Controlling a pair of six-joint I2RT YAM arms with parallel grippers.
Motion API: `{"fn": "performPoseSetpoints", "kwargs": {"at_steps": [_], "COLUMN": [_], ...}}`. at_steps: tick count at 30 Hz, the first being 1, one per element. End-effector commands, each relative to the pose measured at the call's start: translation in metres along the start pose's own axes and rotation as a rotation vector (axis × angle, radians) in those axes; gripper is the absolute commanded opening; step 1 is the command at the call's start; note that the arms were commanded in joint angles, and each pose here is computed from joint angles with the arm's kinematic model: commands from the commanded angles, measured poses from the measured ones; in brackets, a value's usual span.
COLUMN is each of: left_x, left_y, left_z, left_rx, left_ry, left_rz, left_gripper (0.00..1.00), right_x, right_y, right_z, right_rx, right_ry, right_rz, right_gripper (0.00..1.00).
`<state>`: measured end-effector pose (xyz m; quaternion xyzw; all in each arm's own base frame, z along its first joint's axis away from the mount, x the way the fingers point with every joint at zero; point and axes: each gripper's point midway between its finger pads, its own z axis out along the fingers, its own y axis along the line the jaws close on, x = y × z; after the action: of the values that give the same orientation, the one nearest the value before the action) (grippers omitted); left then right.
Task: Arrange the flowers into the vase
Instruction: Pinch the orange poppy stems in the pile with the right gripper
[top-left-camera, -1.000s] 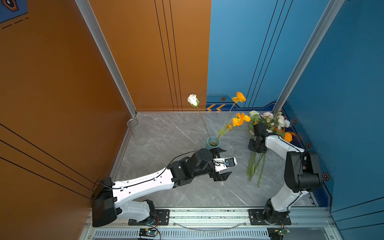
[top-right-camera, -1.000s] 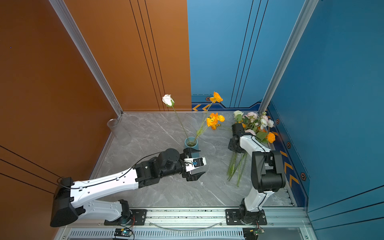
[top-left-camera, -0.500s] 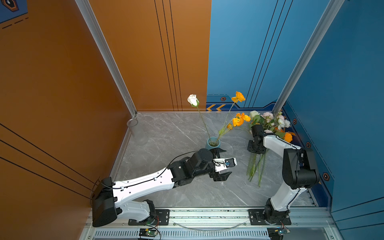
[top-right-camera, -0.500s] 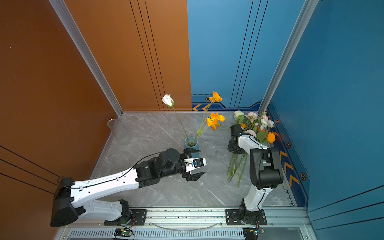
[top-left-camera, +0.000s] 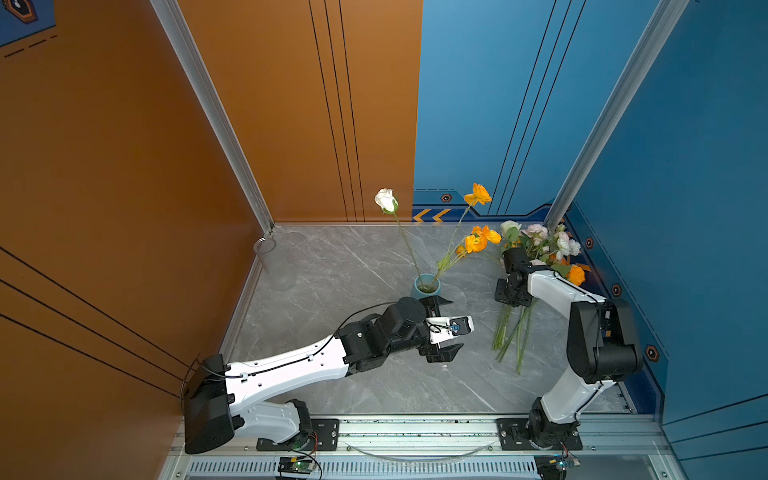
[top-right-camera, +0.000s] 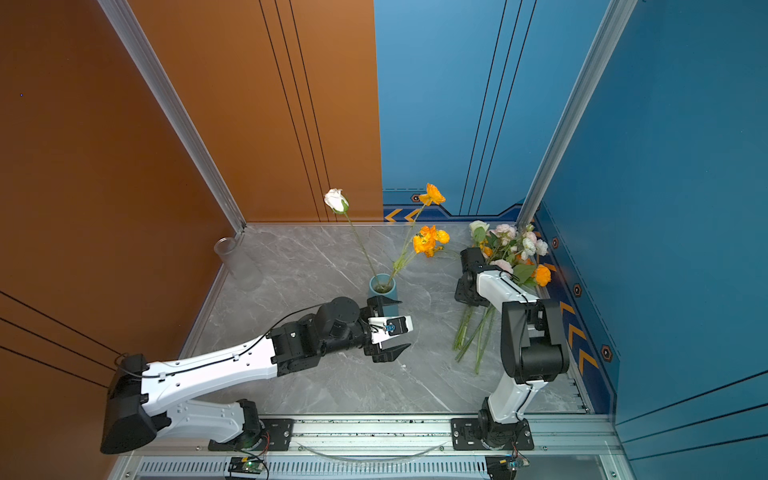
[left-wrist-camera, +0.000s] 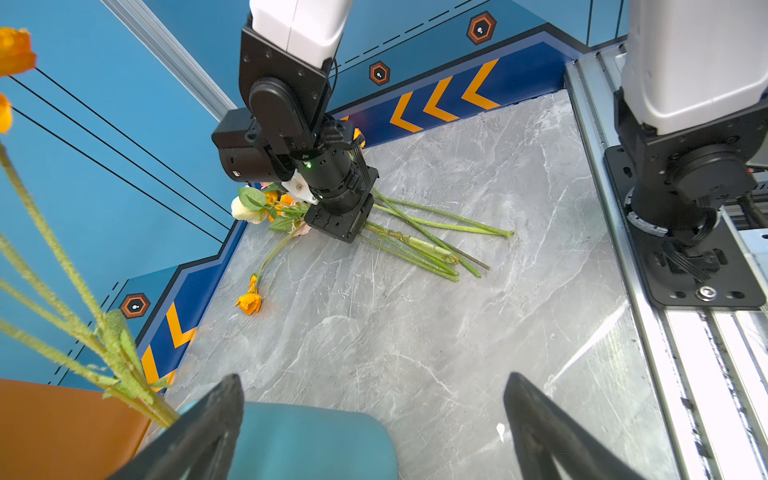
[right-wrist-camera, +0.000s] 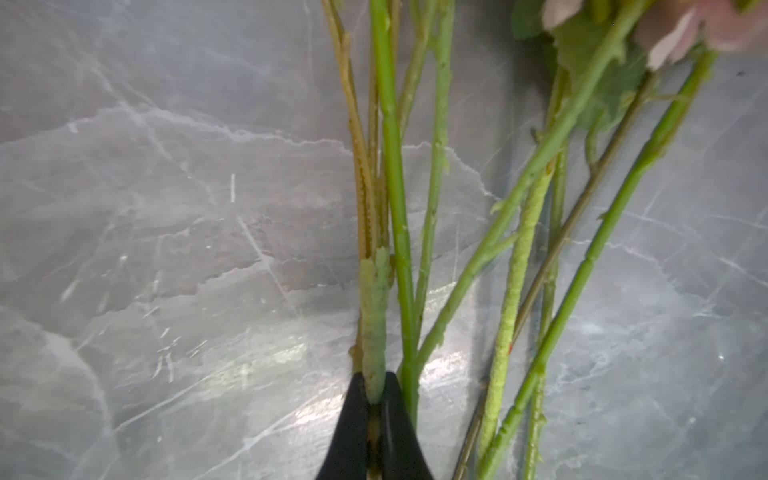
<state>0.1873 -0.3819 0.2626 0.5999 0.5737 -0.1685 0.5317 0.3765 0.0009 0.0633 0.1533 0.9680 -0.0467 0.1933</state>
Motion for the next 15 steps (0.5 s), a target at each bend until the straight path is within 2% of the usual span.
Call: {"fn": "performPoseSetpoints", "kwargs": {"at_steps": [1,10,15], "left_x": [0.000,-0.005,-0.007], "left_y": [-0.007,-0.011,-0.011], "left_z": [-0.001,-0.005,-0.007], "left_rx": [0.009,0.011,0.006], "left_ry": [-0.001,-0.008,-0.011], "left_rz": [0.018,0.044,0.053], "left_gripper": [0.98,0.98,0.98], "right_x": [-0.013,-0.013,-0.021], "right_y": [0.002,0.020,0.021], "right_z": [-0.038,-0.091,-0.123], "right_rx": [-0.001,-0.182,-0.288], "right_ry": [-0.073,-0.125,-0.230], "right_rz": [-0.027,-0.015,0.013], "right_gripper": [0.00,0.00,0.00]}}
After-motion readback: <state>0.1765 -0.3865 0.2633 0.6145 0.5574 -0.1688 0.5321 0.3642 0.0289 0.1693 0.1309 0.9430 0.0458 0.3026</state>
